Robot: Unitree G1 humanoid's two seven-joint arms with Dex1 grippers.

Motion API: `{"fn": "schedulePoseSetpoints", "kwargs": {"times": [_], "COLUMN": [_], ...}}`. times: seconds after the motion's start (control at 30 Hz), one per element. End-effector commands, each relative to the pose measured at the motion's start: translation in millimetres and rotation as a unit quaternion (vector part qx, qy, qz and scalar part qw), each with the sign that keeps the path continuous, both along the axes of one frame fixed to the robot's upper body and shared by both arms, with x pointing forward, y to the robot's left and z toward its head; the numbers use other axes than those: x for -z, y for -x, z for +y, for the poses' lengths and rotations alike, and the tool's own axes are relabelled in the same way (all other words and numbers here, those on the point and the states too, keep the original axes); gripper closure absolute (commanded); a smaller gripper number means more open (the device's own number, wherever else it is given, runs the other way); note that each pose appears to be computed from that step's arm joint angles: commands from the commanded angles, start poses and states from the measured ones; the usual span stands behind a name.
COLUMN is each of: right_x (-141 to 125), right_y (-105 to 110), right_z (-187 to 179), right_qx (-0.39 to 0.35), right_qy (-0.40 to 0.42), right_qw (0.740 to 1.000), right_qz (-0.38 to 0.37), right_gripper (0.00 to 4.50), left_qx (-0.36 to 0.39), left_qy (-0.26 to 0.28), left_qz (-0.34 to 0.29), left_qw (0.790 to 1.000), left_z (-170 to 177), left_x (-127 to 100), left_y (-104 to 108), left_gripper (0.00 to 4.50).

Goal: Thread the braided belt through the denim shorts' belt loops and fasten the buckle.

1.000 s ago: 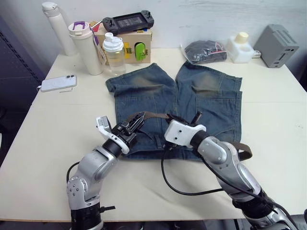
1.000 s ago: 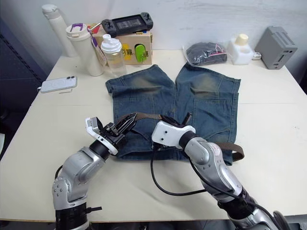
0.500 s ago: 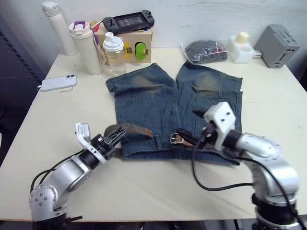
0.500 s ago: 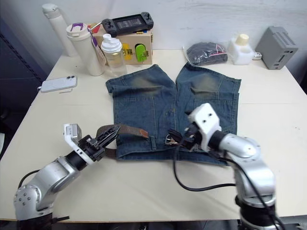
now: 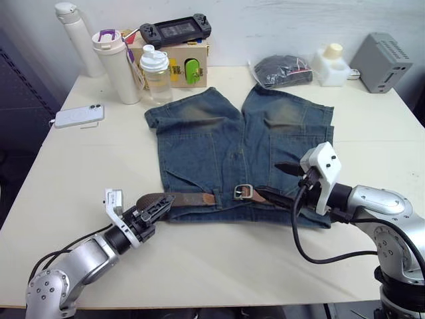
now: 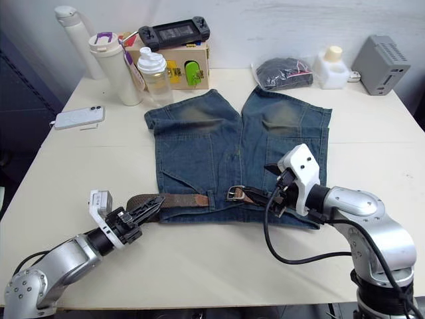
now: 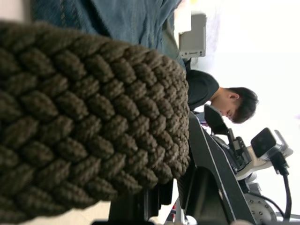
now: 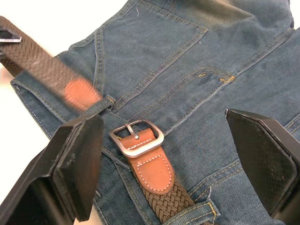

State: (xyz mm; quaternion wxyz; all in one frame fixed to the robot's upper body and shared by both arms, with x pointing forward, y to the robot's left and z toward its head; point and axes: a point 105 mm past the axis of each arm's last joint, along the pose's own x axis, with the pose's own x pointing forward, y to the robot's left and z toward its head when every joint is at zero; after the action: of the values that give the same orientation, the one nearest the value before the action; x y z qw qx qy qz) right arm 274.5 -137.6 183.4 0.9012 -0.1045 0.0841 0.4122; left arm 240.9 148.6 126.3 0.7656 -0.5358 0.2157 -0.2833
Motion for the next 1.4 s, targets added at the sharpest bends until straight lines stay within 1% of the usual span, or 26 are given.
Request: {"fn": "schedulePoseSetpoints", "kwargs": {"times": [0.03,0.1,0.17,0.27,0.37,0.43,0.53,0.6,0.7,0.73,0.9,0.97,1.03,1.1,1.27,1.3,1.4], "right_x": [-4.4,-1.5,3.7,6.6,5.2,6.1,6.7,7.2,7.3,7.5,10.0,11.3,11.9,12.2,13.5,13.9,14.0], "right_y": [1.8,4.3,11.1,19.7,23.2,26.6,28.6,28.6,28.5,28.5,27.6,27.8,28.0,28.3,28.3,28.4,28.9], "right_z": [-4.6,-3.9,-0.3,0.9,-0.4,-0.6,0.1,0.1,-0.4,-0.5,0.5,0.5,0.4,0.2,-2.5,-3.4,-4.9], "right_qx": [0.003,-0.005,-0.029,-0.057,-0.071,-0.084,-0.092,-0.093,-0.097,-0.099,-0.107,-0.109,-0.11,-0.111,-0.111,-0.111,-0.111], "right_qy": [0.004,0.008,0.01,0.01,0.008,0.015,0.015,0.016,0.017,0.018,0.021,0.024,0.024,0.023,0.027,0.029,0.031], "right_qw": [1.0,1.0,0.999,0.998,0.997,0.995,0.994,0.994,0.994,0.994,0.993,0.992,0.992,0.992,0.992,0.992,0.992], "right_qz": [-0.009,0.0,0.019,0.034,0.04,0.046,0.051,0.052,0.051,0.051,0.052,0.052,0.051,0.05,0.046,0.045,0.043], "right_gripper": [0.05,0.05,0.05,0.05,0.05,0.05,0.05,0.05,0.05,0.05,0.05,0.05,0.05,0.05,0.05,0.05,0.05], "left_qx": [0.006,0.008,0.016,0.033,0.042,0.056,0.095,0.112,0.136,0.149,0.193,0.203,0.217,0.242,0.306,0.318,0.355], "left_qy": [0.005,0.002,0.0,-0.007,-0.015,-0.028,-0.07,-0.082,-0.114,-0.135,-0.201,-0.21,-0.204,-0.212,-0.251,-0.259,-0.286], "left_qz": [-0.011,-0.009,-0.01,-0.018,-0.025,-0.03,-0.051,-0.061,-0.073,-0.082,-0.118,-0.13,-0.15,-0.173,-0.235,-0.247,-0.296], "left_qw": [1.0,1.0,1.0,0.999,0.999,0.998,0.992,0.988,0.981,0.976,0.953,0.948,0.943,0.931,0.888,0.878,0.84], "left_z": [0.3,0.0,-2.5,-9.8,-14.2,-19.9,-29.9,-33.3,-34.1,-34.3,-34.5,-35.1,-39.4,-46.3,-62.5,-64.8,-73.1], "left_x": [-4.5,-3.8,-4.1,-5.1,-4.4,-2.8,1.2,2.0,7.2,9.8,15.7,15.0,9.0,6.2,10.0,11.1,14.0], "left_y": [2.6,2.8,1.1,-5.8,-12.6,-18.3,-23.8,-27.1,-33.2,-35.5,-54.3,-59.9,-64.4,-65.2,-63.2,-63.0,-61.9], "left_gripper": [4.5,4.5,4.5,4.5,4.5,4.5,4.5,4.5,4.5,4.5,4.5,4.5,4.5,4.5,4.5,4.5,4.5]}}
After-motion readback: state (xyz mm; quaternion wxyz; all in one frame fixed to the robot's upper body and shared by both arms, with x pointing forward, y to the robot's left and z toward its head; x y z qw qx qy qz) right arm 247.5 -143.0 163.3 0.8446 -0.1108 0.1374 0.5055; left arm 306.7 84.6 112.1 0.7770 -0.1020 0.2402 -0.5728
